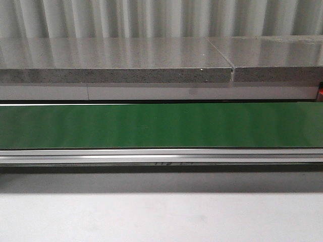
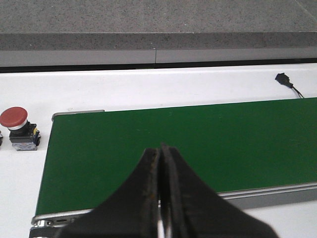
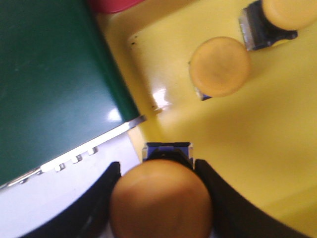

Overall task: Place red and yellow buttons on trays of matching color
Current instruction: 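Carry the yellow button with the right gripper into the yellow tray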

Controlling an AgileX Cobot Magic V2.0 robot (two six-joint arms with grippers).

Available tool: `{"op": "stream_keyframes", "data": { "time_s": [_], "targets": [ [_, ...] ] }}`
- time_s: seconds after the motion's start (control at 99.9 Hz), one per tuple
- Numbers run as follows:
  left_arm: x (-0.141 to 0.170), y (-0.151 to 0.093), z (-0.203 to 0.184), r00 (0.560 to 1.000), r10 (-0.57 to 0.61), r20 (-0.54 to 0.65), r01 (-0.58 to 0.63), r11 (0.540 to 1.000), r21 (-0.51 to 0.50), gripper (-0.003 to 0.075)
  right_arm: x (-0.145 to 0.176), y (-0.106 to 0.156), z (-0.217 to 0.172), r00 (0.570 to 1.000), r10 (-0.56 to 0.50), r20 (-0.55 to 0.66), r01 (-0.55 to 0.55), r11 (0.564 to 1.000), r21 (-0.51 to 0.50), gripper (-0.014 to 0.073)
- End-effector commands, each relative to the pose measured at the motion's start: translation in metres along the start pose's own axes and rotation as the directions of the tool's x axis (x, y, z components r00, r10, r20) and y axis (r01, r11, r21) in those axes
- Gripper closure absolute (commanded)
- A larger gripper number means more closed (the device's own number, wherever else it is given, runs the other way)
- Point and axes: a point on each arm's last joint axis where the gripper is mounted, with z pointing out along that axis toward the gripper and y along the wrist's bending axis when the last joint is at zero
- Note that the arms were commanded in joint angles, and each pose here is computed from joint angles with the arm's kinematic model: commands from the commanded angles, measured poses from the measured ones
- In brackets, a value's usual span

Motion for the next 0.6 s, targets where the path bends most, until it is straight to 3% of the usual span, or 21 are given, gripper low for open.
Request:
{"op": "stream_keyframes", "data": {
  "time_s": [0.0, 0.15, 0.591],
  "targets": [
    [-0.014, -0.002, -0.004, 0.995, -0.009, 0.1, 0.009, 1.0, 0.007, 0.074, -0.011, -0.005, -0.011, 0.991, 0.031, 0.132, -0.032, 0.999, 0.01, 0.05],
    [-0.014, -0.002, -0.004, 0.995, -0.009, 0.1, 0.009, 1.0, 0.007, 0.074, -0.011, -0.012, 0.0, 0.99, 0.055, 0.131, -0.058, 0.998, 0.023, 0.05],
    [-0.014, -0.002, -0.004, 0.995, -0.009, 0.1, 0.009, 1.0, 0.007, 0.074, -0.013, -0.022, 0.06, 0.994, 0.102, -0.047, -0.1, 0.994, 0.043, 0.05]
  ]
}}
